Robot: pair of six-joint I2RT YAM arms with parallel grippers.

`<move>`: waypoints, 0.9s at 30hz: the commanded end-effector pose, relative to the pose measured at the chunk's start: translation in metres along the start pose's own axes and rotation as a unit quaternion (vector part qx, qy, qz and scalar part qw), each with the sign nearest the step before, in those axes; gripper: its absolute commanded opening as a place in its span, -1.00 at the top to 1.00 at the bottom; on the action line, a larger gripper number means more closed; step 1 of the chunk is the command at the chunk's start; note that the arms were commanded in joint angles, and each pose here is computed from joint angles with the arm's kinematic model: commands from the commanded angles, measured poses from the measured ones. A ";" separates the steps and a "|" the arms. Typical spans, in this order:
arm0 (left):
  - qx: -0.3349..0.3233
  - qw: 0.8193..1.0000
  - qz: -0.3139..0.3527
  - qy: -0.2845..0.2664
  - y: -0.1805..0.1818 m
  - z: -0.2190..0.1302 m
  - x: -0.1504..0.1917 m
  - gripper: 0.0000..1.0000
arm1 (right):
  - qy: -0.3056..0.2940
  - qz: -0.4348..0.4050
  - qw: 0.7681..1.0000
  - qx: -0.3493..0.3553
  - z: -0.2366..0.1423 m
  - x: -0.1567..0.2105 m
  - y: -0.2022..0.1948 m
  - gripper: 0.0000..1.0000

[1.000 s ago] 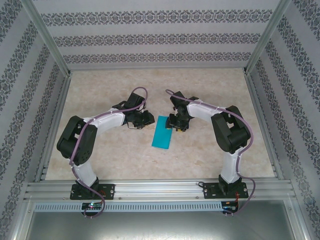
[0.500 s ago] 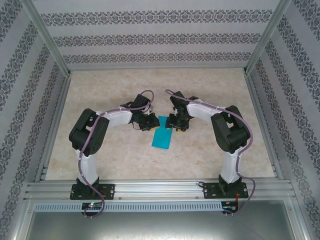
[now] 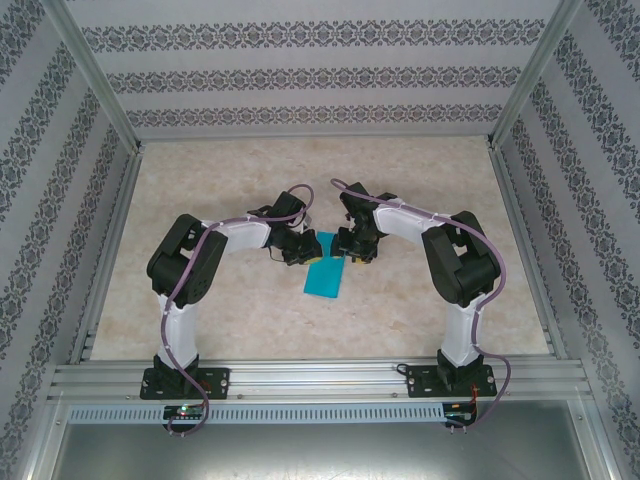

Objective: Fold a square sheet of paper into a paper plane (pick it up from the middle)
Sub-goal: Hold the square sheet of paper at the center of the table.

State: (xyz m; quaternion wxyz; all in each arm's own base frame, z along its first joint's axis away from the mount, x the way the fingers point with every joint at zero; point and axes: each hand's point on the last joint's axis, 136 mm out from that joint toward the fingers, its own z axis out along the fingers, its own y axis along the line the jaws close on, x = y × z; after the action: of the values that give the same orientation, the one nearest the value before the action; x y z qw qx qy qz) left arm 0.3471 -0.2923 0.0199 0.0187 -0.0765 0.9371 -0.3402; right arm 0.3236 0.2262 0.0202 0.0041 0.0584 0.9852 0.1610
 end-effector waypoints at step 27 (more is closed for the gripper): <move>-0.055 0.998 0.000 0.021 0.034 0.013 0.020 1.00 | -0.070 0.031 0.971 -0.228 -0.019 0.022 0.044 0.92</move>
State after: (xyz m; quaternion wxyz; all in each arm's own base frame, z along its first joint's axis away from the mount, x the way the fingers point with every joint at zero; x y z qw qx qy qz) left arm 0.3469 -0.2924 0.0184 0.0238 -0.0652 0.9373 -0.3414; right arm 0.3012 0.2634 0.0435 0.0652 0.1010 0.9246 0.3614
